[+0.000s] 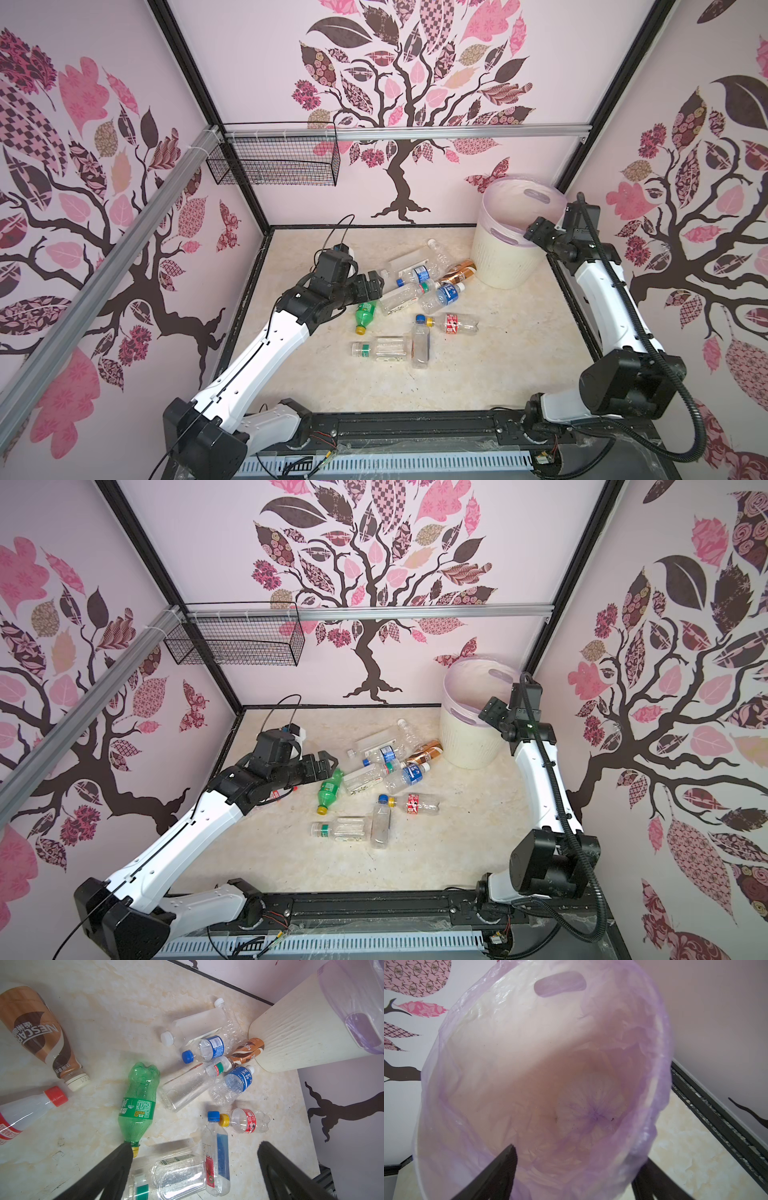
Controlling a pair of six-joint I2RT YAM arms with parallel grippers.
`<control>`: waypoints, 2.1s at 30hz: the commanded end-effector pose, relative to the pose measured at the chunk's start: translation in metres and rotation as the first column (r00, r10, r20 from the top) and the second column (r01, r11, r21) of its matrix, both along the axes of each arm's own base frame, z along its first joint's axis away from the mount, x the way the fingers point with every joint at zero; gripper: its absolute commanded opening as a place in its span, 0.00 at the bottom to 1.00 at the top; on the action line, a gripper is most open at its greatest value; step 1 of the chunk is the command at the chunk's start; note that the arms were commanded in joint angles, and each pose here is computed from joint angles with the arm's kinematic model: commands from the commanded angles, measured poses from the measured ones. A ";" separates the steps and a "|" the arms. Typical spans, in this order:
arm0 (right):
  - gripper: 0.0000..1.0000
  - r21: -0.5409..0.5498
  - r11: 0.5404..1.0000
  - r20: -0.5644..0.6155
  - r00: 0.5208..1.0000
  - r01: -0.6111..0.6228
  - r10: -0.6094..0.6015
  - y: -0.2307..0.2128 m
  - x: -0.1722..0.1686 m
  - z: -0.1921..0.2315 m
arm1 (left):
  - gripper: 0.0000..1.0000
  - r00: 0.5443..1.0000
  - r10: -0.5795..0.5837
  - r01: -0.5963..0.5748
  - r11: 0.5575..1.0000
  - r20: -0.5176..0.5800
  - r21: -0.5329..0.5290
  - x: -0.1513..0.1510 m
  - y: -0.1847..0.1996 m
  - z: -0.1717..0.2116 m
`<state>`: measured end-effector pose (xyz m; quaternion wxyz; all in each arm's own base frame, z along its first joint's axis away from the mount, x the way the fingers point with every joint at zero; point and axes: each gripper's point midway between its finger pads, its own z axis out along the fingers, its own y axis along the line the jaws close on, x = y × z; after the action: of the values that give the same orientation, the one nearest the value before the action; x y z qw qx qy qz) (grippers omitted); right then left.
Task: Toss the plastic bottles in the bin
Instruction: 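Move the left gripper over the green soda bottle while the right rises, then grasp the green soda bottle with the left gripper while the right approaches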
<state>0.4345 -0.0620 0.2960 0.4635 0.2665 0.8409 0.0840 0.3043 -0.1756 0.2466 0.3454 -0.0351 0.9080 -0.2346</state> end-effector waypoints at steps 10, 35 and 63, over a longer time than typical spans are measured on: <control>0.78 0.062 0.980 -0.083 0.977 -0.191 0.196 0.040 0.013 -0.030 | 0.98 0.999 0.040 -0.042 0.997 0.019 0.064 -0.002 0.015 -0.011; 1.00 -0.141 0.973 0.094 0.976 -0.184 0.198 0.067 -0.021 0.070 | 0.98 0.902 0.303 -0.230 0.940 -0.308 0.250 -0.005 0.098 -0.079; 1.00 -0.123 0.628 -0.080 0.639 -0.768 0.765 0.328 -0.086 -0.062 | 0.90 0.839 0.267 -0.129 0.944 -0.474 0.303 0.039 0.083 -0.169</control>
<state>0.3461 0.2541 0.2305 0.3919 -0.1490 0.8884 0.1870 0.3265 -0.0853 0.0694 0.0988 -0.1564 0.9818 -0.0431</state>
